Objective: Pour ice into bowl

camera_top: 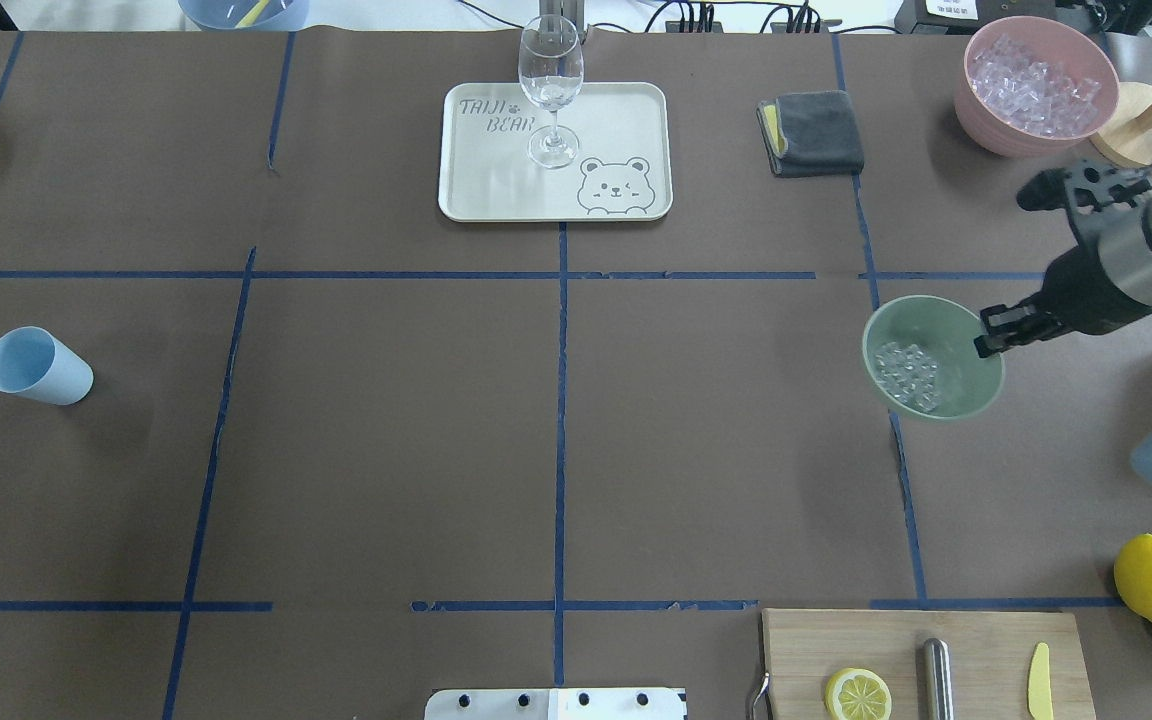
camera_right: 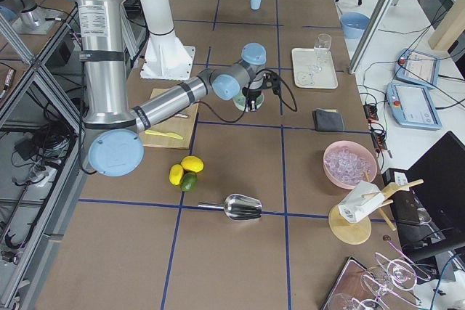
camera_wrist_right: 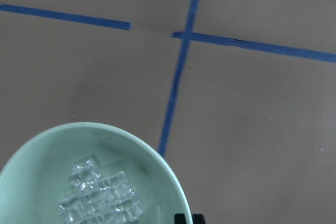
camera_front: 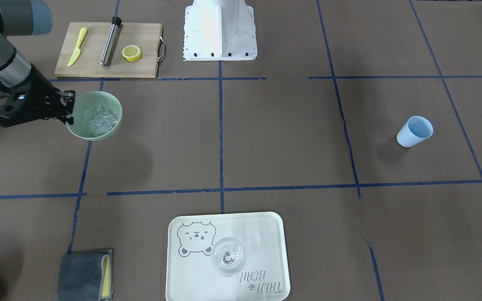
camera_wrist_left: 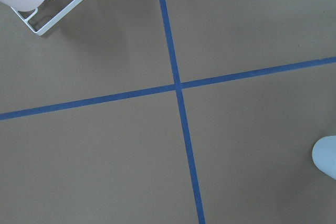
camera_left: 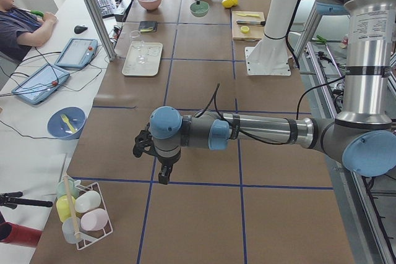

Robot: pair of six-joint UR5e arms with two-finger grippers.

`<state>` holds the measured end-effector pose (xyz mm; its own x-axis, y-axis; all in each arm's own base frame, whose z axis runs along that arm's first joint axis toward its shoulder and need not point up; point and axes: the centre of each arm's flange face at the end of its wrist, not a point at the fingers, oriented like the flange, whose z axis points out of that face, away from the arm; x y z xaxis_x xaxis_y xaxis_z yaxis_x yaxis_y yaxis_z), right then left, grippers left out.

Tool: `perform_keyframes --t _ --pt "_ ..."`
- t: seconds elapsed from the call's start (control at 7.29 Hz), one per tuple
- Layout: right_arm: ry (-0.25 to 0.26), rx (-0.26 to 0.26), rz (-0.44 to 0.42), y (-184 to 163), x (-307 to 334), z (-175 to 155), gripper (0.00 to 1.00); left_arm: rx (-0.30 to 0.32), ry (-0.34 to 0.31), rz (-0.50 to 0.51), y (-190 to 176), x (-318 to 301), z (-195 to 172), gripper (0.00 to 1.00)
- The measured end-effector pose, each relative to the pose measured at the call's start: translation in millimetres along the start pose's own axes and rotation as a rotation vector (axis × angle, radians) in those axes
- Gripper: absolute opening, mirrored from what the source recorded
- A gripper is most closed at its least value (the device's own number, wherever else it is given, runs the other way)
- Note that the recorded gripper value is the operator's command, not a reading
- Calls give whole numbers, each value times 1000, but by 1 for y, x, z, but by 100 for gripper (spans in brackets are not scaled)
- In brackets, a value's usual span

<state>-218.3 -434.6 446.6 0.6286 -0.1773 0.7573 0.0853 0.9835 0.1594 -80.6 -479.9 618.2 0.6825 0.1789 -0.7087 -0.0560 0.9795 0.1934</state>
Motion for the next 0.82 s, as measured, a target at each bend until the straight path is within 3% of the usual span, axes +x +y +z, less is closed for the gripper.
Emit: perform_keyframes --t 0.27,0.82 --pt "-1 17 -3 32 66 22 0 1 0 2 0 1 -1 100" --pt "-1 -4 38 50 130 61 0 1 0 5 -1 1 -1 100"
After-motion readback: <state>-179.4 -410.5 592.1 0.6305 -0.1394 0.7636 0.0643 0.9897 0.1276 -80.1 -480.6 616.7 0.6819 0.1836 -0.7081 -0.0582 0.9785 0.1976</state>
